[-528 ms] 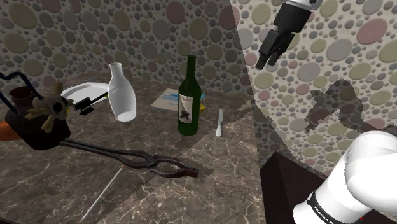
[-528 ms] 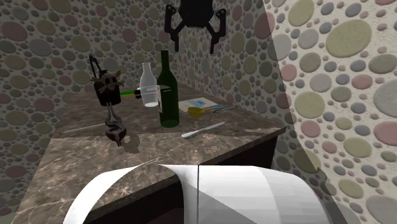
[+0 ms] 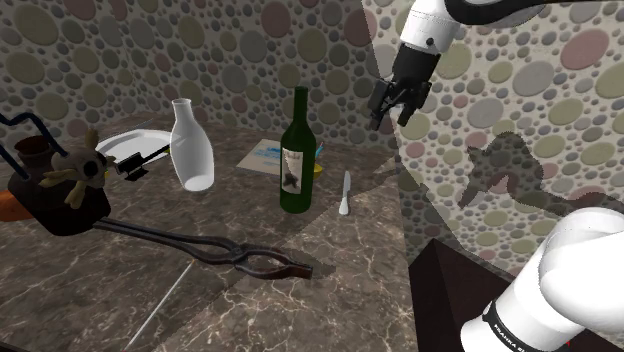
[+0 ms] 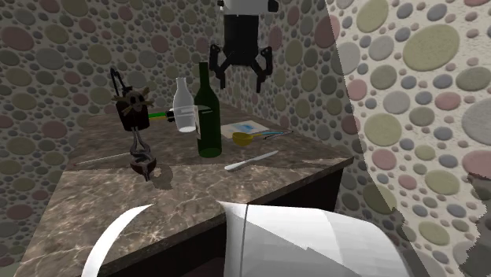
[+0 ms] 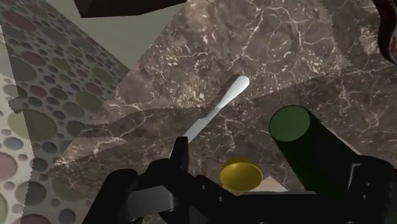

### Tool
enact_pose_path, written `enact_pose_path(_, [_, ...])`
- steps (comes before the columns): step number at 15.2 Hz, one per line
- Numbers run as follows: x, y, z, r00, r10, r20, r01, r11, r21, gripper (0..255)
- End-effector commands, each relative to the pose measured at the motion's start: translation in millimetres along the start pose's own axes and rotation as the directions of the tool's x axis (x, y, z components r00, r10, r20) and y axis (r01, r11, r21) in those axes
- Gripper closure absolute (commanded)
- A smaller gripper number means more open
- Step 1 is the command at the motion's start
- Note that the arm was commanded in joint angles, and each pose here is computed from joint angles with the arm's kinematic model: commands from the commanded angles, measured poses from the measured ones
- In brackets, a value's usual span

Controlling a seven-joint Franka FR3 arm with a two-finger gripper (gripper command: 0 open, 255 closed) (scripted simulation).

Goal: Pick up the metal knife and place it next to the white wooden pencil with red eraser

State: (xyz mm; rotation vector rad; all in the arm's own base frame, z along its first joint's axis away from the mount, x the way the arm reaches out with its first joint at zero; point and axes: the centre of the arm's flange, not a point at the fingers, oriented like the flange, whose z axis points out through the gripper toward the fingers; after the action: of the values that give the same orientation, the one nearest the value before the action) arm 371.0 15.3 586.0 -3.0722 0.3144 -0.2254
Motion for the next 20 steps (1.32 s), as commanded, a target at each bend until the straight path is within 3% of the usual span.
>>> enact_pose_path(1, [13.7,-2.5,24.2,0.996,0.084,0.012,-0.083,0.996,-0.014,0])
enact_pose_path(5, [41.1,-2.8,72.1,0.97,0.242,0.035,-0.24,0.97,-0.045,0])
enact_pose_path(9, [66.8,2.4,120.6,0.918,0.394,0.052,-0.389,0.918,-0.08,0])
enact_pose_path(13, [89.8,12.8,169.6,0.842,0.536,0.064,-0.527,0.842,-0.116,0])
enact_pose_path(17, [109.5,28.1,218.8,0.744,0.665,0.07,-0.65,0.744,-0.154,0])
enact_pose_path(20, [109.0,30.0,232.6,0.737,0.673,0.07,-0.658,0.737,-0.157,0])
